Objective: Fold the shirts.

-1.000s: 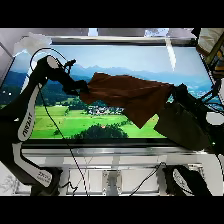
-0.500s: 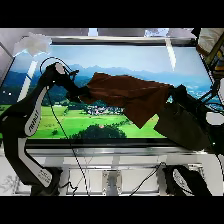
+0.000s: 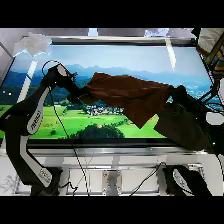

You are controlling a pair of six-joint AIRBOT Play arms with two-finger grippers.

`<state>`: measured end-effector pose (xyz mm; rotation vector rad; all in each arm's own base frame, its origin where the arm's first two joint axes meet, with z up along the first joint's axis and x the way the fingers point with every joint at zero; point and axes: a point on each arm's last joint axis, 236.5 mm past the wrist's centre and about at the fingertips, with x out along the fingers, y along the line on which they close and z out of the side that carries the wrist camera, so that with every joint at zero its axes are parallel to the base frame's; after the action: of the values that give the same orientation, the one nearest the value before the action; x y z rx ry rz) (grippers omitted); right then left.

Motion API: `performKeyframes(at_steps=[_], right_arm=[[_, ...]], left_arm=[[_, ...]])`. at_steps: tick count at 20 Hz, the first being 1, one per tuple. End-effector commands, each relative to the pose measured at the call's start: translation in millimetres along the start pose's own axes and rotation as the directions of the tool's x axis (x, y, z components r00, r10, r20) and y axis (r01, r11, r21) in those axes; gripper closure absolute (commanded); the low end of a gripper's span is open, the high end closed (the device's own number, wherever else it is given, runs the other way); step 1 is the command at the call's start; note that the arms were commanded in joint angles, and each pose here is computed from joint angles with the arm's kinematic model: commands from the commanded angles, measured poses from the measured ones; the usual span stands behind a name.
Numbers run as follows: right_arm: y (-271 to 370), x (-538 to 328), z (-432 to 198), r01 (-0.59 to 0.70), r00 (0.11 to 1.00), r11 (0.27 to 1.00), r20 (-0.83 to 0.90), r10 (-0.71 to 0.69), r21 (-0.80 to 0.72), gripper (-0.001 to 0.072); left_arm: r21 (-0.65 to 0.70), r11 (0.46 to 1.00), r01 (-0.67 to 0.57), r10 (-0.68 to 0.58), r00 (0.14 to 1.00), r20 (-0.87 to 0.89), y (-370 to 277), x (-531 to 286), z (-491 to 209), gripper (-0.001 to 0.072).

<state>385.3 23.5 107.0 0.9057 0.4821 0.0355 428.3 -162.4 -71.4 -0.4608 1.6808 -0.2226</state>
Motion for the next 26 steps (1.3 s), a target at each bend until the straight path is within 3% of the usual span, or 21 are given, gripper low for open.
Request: performKeyframes(at_steps=[1, 9, 11, 12, 21, 22, 23, 25, 26], right_arm=[[-0.2, -0.1, 0.3, 0.002, 1.000, 1.000, 0.000, -0.002, -0.004, 0.0682], [0.0, -0.2, -0.2, 0.001, 1.000, 1.000, -0.001, -0.001, -0.004, 0.0682], [0.1, -0.2, -1.0, 0.000, 1.000, 1.000, -0.005, 0.000, -0.004, 0.0682], [0.1, -0.2, -1.1, 0.000, 1.000, 1.000, -0.005, 0.000, -0.004, 0.0682], [0.1, -0.2, -1.0, 0.000, 1.000, 1.000, -0.005, 0.000, -0.004, 0.0682], [0.0, -0.2, -1.0, 0.001, 1.000, 1.000, -0.005, -0.001, -0.005, 0.0682], [0.0, -0.2, -1.0, 0.001, 1.000, 1.000, -0.005, -0.001, -0.005, 0.0682], [0.1, -0.2, -1.0, 0.000, 1.000, 1.000, -0.005, 0.000, -0.004, 0.0682], [0.0, -0.2, -1.0, 0.001, 1.000, 1.000, -0.005, -0.001, -0.004, 0.0682]], left_arm=[[-0.100, 0.995, 0.021, -0.023, 1.000, -0.020, -1.4, 11.6, 1.0, 0.0007], [-0.175, 0.983, 0.061, -0.044, 0.994, 0.101, -3.8, 17.1, 33.0, 0.0010], [-0.188, 0.980, 0.071, -0.047, 0.991, 0.126, -4.6, 16.7, 38.9, 0.0041], [-0.189, 0.980, 0.070, -0.047, 0.991, 0.125, -4.2, 17.6, 39.0, 0.0090], [-0.204, 0.979, 0.031, -0.024, 0.999, 0.034, 5.5, 31.2, 22.9, 0.0113], [-0.204, 0.978, 0.034, -0.025, 0.999, 0.043, 5.2, 31.2, 25.1, 0.0197], [-0.203, 0.978, 0.038, -0.028, 0.998, 0.054, 4.8, 31.1, 27.6, 0.0331], [-0.200, 0.979, 0.046, -0.031, 0.997, 0.076, 3.8, 30.5, 32.7, 0.0678], [-0.190, 0.980, 0.050, -0.034, 0.995, 0.089, 3.2, 30.3, 35.9, 0.0694]])
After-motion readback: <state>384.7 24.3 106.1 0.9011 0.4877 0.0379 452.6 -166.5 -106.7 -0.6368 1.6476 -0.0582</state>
